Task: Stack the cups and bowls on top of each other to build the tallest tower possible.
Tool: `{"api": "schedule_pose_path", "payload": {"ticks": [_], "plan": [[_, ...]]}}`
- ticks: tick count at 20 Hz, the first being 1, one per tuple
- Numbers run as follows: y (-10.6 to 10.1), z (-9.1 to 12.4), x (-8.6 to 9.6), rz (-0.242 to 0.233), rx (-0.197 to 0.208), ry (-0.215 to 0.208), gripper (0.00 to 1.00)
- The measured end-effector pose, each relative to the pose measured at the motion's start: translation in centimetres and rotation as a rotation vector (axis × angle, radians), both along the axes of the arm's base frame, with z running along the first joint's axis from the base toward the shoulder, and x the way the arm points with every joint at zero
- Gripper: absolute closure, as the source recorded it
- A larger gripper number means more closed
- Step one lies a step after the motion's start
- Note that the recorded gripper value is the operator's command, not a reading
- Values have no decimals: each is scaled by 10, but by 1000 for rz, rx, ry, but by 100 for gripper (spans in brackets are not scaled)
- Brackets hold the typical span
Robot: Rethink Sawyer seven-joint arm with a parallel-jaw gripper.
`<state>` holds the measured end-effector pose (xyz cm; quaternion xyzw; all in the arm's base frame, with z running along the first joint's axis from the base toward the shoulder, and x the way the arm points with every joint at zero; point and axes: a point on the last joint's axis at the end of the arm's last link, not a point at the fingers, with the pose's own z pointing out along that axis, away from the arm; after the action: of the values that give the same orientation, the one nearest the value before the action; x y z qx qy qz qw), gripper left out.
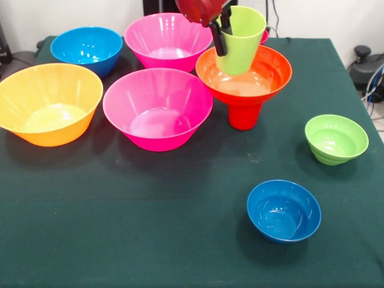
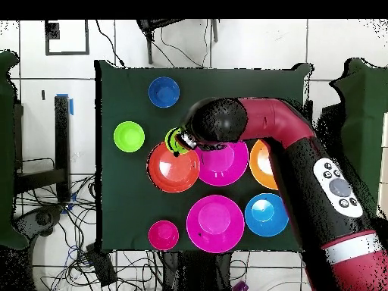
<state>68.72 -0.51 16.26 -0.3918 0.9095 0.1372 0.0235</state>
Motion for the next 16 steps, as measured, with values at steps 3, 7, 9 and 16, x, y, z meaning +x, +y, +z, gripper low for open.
{"api": "schedule_pose_path", "payload": {"ticks": [3,7,9,16], "plan": [[1,-9,-2,3,8,8,100],[-1,-17,-3,-9,32,1,100],[-3,-19,-4,-13,40,-2,100],[-16,-23,-15,-34,71,-19,100]]}}
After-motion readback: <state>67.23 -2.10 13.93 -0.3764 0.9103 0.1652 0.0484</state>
